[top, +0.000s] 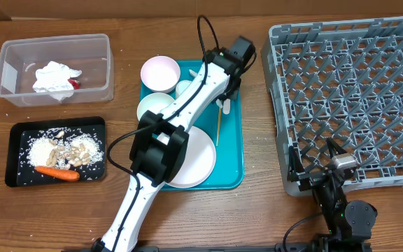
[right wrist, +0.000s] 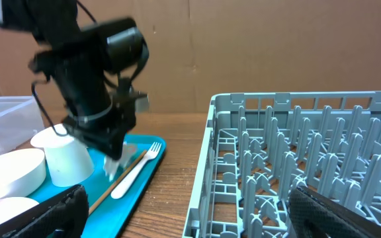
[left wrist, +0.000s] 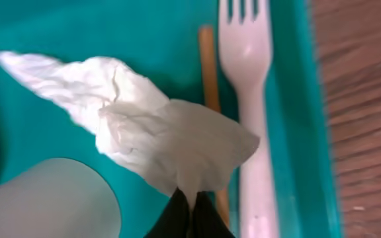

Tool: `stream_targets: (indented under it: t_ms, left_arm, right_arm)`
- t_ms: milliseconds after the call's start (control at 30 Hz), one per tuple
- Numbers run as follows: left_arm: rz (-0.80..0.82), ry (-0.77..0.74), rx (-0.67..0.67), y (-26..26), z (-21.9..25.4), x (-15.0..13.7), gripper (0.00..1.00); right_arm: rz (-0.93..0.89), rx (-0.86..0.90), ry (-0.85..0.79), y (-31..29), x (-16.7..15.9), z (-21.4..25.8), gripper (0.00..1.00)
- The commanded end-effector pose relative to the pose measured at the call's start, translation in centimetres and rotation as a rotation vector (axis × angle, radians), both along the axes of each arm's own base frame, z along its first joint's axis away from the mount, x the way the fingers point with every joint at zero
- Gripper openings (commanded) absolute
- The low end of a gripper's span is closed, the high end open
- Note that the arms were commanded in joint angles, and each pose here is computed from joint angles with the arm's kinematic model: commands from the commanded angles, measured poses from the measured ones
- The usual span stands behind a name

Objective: Sort waste into correct bins and load items into the dishwasher rack
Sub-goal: 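Reach the left gripper back and grasp the remaining napkin piece, then carry the napkin piece left and drop it into the clear bin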

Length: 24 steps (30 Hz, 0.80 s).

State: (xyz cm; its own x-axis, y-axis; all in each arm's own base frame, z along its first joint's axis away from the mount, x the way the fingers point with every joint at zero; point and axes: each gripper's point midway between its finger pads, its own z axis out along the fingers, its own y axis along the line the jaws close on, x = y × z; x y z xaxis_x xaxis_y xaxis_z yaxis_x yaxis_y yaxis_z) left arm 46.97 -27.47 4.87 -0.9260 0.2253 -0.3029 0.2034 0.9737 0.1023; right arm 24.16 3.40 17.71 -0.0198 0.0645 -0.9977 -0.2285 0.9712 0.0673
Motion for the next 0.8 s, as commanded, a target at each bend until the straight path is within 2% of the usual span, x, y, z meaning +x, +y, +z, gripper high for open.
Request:
stream_targets:
  t_ms: [0, 233, 333, 433, 533, 700, 767]
  left_arm:
    - [-0.008, -0.058, -0.025, -0.7, 2.7, 1.2, 0.04]
    - [0.019, -0.154, -0.089, -1.0, 8.9, 2.4, 0.05]
    - [0.115, -0.230, -0.093, 1.3, 12.0, 3.8, 0.04]
    - [0.267, -0.302, -0.106, 6.8, 15.4, 6.0, 0.04]
    - [0.418, -0.305, -0.141, 11.7, 16.5, 7.0, 0.04]
    - [0.664, -0.254, -0.181, 21.5, 15.7, 8.0, 0.05]
    - [0.782, -0.241, -0.169, 26.6, 15.2, 7.9, 0.12]
  right_arm:
    - [-0.007, 0.000, -0.004, -0.1, 0.0, -0.2, 1.00]
    - [-0.006, 0.000, -0.004, -0.1, 0.0, -0.2, 1.00]
    - [-0.006, 0.000, -0.004, -0.1, 0.0, -0.2, 1.00]
    - [-0.007, 0.000, -0.004, -0.1, 0.0, -0.2, 1.00]
    - [-0.007, 0.000, -0.004, -0.1, 0.0, -0.2, 1.00]
    - [-0.006, 0.000, -0.004, -0.1, 0.0, -0.2, 1.00]
    - [-0.007, 0.000, -0.004, -0.1, 0.0, -0.2, 1.00]
